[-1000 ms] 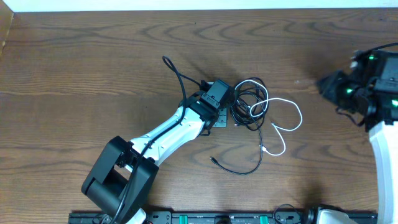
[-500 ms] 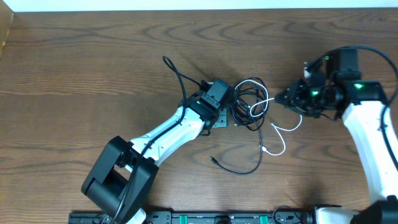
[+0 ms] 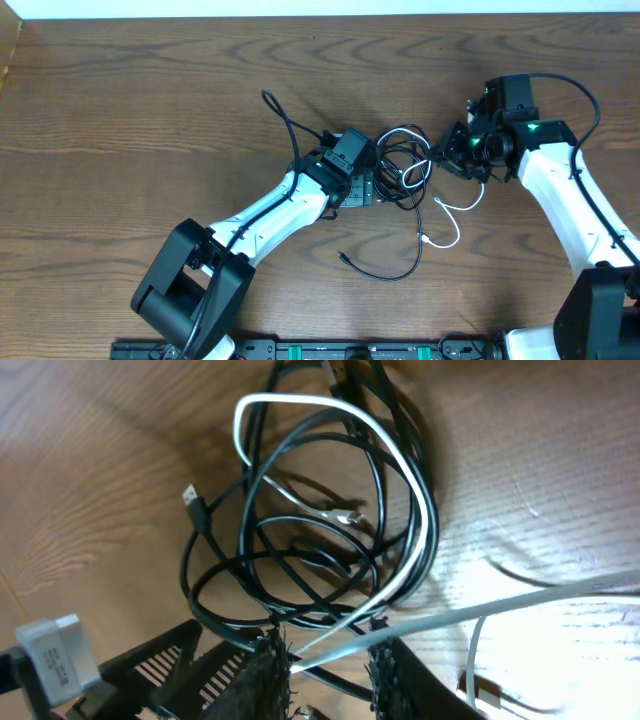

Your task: Untangle cables

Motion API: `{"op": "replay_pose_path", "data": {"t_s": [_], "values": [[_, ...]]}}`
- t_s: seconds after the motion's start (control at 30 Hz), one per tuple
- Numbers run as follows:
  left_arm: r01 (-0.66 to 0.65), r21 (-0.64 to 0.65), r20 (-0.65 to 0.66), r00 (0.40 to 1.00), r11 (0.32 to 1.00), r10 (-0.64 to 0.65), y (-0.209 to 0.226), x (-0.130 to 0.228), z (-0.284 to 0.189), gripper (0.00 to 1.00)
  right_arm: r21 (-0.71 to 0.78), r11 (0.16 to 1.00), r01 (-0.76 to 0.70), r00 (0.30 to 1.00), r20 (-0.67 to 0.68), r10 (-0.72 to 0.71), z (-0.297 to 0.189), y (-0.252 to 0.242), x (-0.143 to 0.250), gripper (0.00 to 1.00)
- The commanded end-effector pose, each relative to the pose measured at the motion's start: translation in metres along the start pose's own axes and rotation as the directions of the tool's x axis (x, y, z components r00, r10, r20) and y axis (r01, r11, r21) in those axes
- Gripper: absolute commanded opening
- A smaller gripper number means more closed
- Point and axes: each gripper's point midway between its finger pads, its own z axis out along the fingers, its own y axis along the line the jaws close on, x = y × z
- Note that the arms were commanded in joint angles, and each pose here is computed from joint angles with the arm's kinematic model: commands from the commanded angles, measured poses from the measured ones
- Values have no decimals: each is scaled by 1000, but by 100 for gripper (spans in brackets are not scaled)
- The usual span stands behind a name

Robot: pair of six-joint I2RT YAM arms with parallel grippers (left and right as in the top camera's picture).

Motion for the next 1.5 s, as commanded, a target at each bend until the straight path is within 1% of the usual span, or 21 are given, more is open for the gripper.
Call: {"op": "replay_pose_path", "data": {"t_s": [0.0, 0.07, 0.1, 0.13, 0.17, 0.3, 0.43, 0.53, 0.6, 0.63, 0.67, 0.73, 0.77, 0.87, 0.97, 1.0, 1.07, 1.2, 1.3, 1.37, 1.47], "values": [[-3, 4, 10, 1000, 1000, 3, 1, -3, -5, 91, 18, 999, -27, 999, -17, 27, 5, -2, 7, 25], [-3, 3, 10, 1000, 1000, 3, 1, -3, -5, 92, 28, 998, -48, 999, -6, 48, 5, -3, 6, 25], [-3, 4, 10, 1000, 1000, 3, 1, -3, -5, 97, 37, 997, -62, 998, 3, 62, 5, -4, 4, 24], [-3, 4, 10, 1000, 1000, 3, 1, -3, -5, 98, 43, 996, -75, 997, 12, 74, 5, -5, 3, 22], [-3, 4, 10, 1000, 1000, 3, 1, -3, -5, 98, 45, 995, -86, 996, 19, 85, 5, -5, 2, 20], [-3, 4, 10, 1000, 1000, 3, 1, -3, -5, 98, 43, 995, -90, 996, 21, 89, 5, -5, 1, 1], [-3, 4, 10, 1000, 1000, 3, 1, -3, -5, 98, 49, 996, -75, 997, 28, 74, 5, -6, 0, 1], [-3, 4, 10, 1000, 1000, 3, 1, -3, -5, 98, 20, 1000, -14, 998, 60, 13, 5, 2, -9, 1], [-3, 4, 10, 1000, 1000, 3, 0, -3, -5, 98, 9, 1000, -14, 997, 72, 13, 5, 4, -12, 1], [-3, 4, 10, 1000, 1000, 3, 0, -3, -5, 98, 1, 1000, -11, 998, 70, 11, 5, 6, -12, 3], [-3, 4, 11, 1000, 1000, 3, 1, -3, -5, 98, -1, 1000, -11, 998, 66, 12, 5, 6, -11, 11], [-3, 4, 10, 1000, 1000, 3, 0, -3, -5, 98, 9, 1000, -16, 999, 52, 16, 6, 4, -7, 21], [-3, 4, 11, 1000, 1000, 3, 1, -3, -5, 98, 19, 1000, -25, 999, 44, 24, 6, 3, -4, 23], [-3, 4, 11, 1000, 1000, 3, 0, -3, -5, 98, 33, 999, -27, 999, 35, 26, 10, 6, 3, 24], [-3, 4, 11, 1000, 1000, 3, 0, -3, -5, 98, 78, 995, -57, 996, 67, 52, 13, 4, 3, 21], [-3, 4, 11, 1000, 1000, 3, 1, -3, -5, 98, 96, 993, -71, 995, 81, 63, 14, 4, 4, 15], [-3, 4, 11, 1000, 1000, 3, 1, -3, -5, 98, 94, 993, -67, 995, 82, 59, 16, 8, 7, 1], [-3, 4, 10, 1000, 1000, 3, 0, -3, -5, 98, 40, 999, -25, 996, 92, 21, 12, 20, 3, 1], [-3, 4, 11, 1000, 1000, 3, 1, -3, -5, 98, -20, 998, 52, 987, 155, -48, -15, 37, -10, 1], [-3, 4, 10, 1000, 1000, 3, 0, -3, -5, 98, -53, 991, 124, 963, 249, -107, -49, 52, -25, 1], [-3, 4, 10, 1000, 1000, 3, 0, -3, -5, 98, -59, 969, 239, 870, 455, -187, -124, 71, -52, 1]]}}
